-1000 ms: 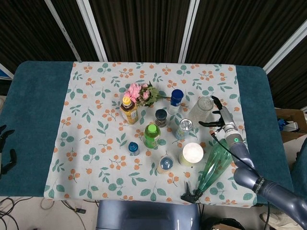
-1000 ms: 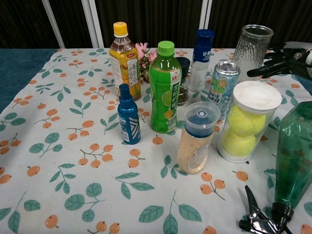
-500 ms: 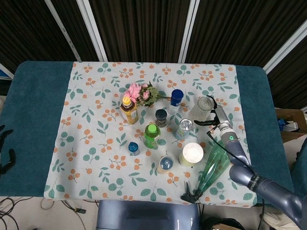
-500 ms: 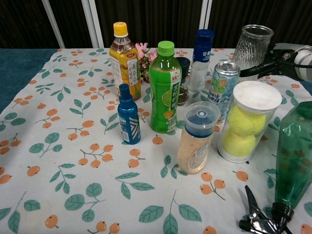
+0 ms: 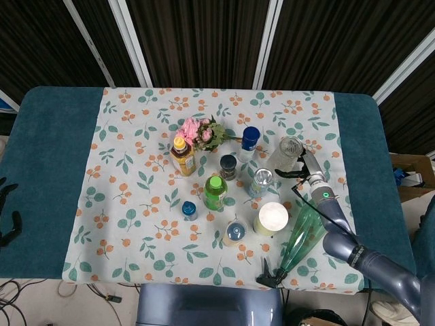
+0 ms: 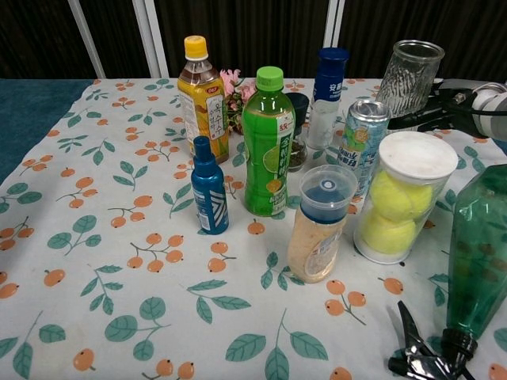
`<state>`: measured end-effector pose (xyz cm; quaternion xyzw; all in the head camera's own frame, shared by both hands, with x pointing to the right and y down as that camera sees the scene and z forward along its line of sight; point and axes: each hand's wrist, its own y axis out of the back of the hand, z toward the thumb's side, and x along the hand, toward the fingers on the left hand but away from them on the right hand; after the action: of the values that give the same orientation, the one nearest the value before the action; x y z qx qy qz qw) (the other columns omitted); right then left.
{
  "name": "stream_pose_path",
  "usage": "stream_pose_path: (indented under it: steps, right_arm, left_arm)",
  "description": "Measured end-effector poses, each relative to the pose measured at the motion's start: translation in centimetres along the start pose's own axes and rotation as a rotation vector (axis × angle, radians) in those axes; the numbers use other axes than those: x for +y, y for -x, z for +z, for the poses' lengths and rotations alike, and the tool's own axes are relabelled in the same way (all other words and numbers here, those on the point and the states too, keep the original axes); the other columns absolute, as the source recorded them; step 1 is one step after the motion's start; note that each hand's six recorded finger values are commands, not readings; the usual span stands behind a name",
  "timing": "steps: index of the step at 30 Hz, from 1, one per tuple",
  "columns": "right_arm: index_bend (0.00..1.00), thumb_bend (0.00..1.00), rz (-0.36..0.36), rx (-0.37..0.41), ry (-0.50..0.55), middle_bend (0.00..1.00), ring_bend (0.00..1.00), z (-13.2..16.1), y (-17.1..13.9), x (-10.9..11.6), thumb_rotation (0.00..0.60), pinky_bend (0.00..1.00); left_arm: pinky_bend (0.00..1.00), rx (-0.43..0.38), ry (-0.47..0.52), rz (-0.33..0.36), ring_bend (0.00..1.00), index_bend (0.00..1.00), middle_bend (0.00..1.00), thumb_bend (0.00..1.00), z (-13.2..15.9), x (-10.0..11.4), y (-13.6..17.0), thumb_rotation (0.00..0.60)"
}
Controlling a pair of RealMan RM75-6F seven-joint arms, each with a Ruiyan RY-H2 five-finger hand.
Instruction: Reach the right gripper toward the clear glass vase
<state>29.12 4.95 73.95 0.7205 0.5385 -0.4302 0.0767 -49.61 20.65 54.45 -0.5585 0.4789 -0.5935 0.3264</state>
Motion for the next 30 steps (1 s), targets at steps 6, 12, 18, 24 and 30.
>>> stream_pose_path:
  steps: [6,12,18,24,30]
  right_arm:
    - [0.23,0.27,-0.016,0.001,-0.011,0.30,0.26,-0.1,0.4,0.0,0.600,0.31]
    - [0.33,0.32,-0.015,-0.007,-0.023,0.36,0.30,-0.6,0.2,0.0,0.600,0.35]
    - [0.36,0.35,-0.011,-0.002,-0.004,0.38,0.32,-0.6,0.0,0.0,0.600,0.36]
    - [0.37,0.35,-0.012,0.028,-0.002,0.38,0.32,0.0,-0.4,0.4,0.600,0.36]
    - [0.40,0.35,-0.036,0.071,0.004,0.39,0.35,1.0,-0.9,1.2,0.600,0.38]
  left_arm:
    - [0.00,0.004,0.002,0.000,0.11,0.17,0.06,0.59,-0.1,0.0,0.0,0.600]
    - [0.00,0.005,0.001,-0.004,0.11,0.17,0.06,0.59,-0.1,0.0,0.0,0.600]
    - [0.00,0.007,0.001,-0.007,0.11,0.18,0.06,0.59,-0.1,0.0,0.0,0.600]
    - [0.00,0.006,0.001,-0.007,0.11,0.18,0.06,0.59,-0.1,0.0,0.0,0.600]
    - [0.00,0.008,0.002,-0.008,0.11,0.18,0.06,0.59,-0.1,0.0,0.0,0.600]
